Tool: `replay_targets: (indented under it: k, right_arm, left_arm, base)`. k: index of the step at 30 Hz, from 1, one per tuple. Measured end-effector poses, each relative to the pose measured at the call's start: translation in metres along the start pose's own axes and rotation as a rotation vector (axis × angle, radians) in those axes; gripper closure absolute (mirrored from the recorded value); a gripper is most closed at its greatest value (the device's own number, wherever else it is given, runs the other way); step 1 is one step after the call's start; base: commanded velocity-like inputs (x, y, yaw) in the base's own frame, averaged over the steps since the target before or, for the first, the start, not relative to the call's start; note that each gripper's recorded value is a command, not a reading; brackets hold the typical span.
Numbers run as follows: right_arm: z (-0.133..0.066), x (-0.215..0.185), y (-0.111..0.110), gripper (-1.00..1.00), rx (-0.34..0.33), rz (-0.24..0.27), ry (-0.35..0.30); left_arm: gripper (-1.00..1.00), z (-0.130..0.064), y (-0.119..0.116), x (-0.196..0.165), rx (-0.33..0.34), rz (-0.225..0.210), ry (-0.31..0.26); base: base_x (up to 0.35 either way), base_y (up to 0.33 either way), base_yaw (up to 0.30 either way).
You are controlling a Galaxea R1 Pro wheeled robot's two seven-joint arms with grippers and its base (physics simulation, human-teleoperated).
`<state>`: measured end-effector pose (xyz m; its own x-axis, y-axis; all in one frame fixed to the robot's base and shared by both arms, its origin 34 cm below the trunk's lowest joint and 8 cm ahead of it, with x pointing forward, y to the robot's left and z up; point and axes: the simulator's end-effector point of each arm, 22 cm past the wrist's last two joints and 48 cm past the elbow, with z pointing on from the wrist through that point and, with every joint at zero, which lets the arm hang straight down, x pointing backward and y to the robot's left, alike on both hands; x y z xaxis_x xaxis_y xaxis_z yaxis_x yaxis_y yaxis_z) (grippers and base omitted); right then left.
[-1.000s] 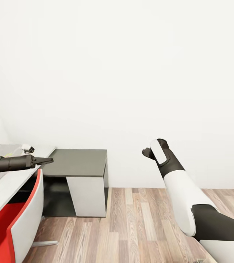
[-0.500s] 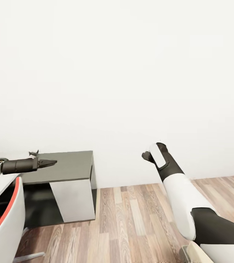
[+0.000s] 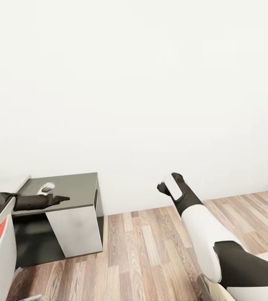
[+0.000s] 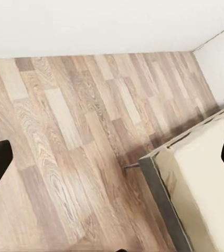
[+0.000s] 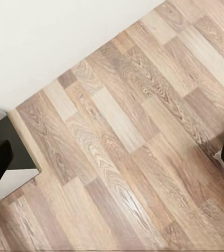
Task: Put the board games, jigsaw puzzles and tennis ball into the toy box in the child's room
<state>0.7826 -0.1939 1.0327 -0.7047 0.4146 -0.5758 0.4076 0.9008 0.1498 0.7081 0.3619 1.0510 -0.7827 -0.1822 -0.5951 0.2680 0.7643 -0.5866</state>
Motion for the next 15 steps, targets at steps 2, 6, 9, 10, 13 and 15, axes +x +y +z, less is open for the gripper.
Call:
replay_targets:
  k: [2,6,9,10,13,15]
  right_arm:
    - [0.004,0.005,-0.001,-1.00,0.001,-0.003,0.011]
    - [0.011,0.017,-0.003,-1.00,0.009,-0.011,0.037]
    - [0.024,0.042,-0.010,-1.00,0.040,-0.046,0.089]
    - [0.026,0.045,-0.011,-1.00,0.045,-0.054,0.094]
    - [0.031,0.053,-0.013,-1.00,0.060,-0.081,0.104]
    - [0.034,0.054,-0.013,-1.00,0.064,-0.078,0.097]
  left_arm:
    - [-1.00,0.004,0.012,0.007,-0.030,-0.011,0.005]
    - [-1.00,0.008,0.030,0.020,-0.066,-0.030,0.009]
    - [-1.00,0.012,0.055,0.036,-0.129,-0.053,0.017]
    - [-1.00,0.013,0.059,0.039,-0.142,-0.056,0.017]
    - [-1.00,0.020,0.078,0.055,-0.199,-0.071,0.026]
    - [-1.00,0.026,0.086,0.066,-0.223,-0.084,0.035]
  base:
    - [0.000,0.000,-0.008]
    - [0.000,0.000,-0.003]
    - [0.000,0.000,0.000]
    - [0.000,0.000,0.000]
    - [0.000,0.000,0.000]
    - [0.000,0.000,0.000]
